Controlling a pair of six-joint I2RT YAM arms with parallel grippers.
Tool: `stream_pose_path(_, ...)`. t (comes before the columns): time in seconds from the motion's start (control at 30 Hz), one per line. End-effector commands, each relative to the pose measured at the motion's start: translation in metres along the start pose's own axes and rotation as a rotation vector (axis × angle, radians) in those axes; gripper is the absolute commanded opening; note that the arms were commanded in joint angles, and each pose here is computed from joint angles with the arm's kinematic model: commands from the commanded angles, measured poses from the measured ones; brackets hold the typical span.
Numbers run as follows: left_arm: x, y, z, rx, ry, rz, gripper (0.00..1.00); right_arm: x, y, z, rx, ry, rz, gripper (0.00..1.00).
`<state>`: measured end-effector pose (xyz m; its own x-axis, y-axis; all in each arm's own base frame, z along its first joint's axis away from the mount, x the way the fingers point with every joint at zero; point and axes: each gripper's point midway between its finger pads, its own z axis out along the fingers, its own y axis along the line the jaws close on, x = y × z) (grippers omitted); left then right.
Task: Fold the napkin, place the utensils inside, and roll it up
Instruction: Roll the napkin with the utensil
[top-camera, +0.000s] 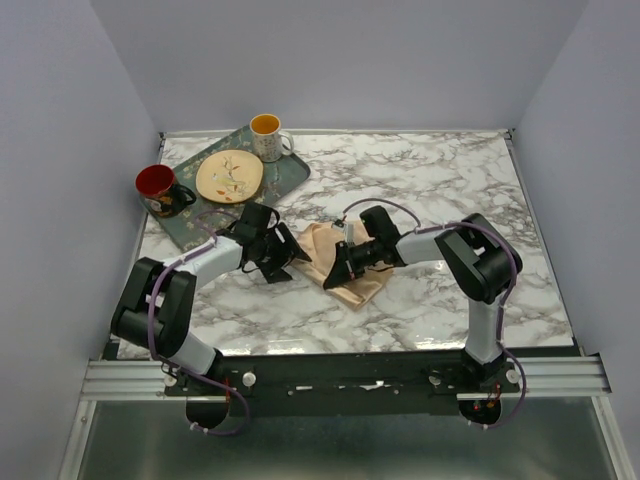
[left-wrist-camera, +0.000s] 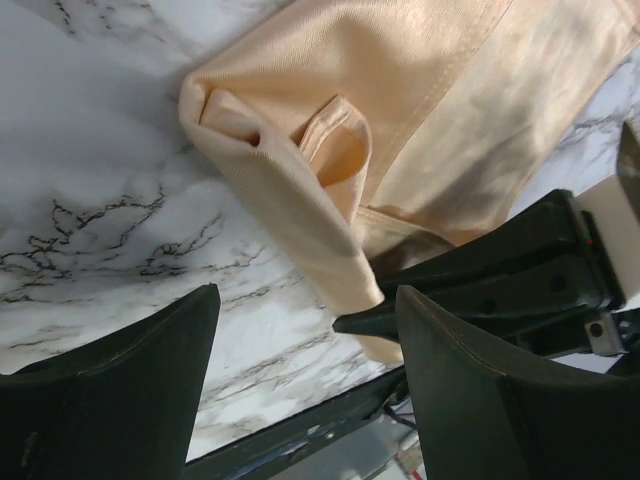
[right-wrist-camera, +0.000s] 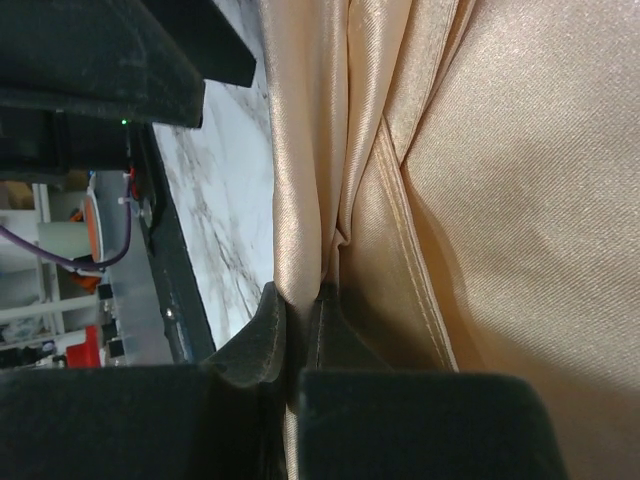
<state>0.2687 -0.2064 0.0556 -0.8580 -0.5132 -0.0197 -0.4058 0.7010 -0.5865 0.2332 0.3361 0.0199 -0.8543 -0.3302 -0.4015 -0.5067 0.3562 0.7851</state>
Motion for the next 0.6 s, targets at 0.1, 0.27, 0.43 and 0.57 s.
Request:
stream_pose_path(0.1, -0.008, -0.029, 0.014, 0.136, -0.027, -0.087, 0.79, 0.045, -0.028, 0.005, 0.039, 0.078, 0.153, 0.01)
stream_pose_path(0.27, -0.001, -0.025, 0.024, 0.109, 0.005, -0.094, 0.69, 0.046, -0.026, 0.004, 0.026, 0.074, 0.165, 0.01)
stream_pose_path(0.43, 0.005, -0.018, 0.026, 0.069, 0.018, -0.069, 0.66, 0.038, -0.017, 0.003, -0.003, 0.049, 0.187, 0.01)
stream_pose_path(0.57, 0.012, -0.016, 0.023, 0.056, 0.021, -0.03, 0.64, 0.038, -0.017, 0.003, -0.005, 0.042, 0.197, 0.01)
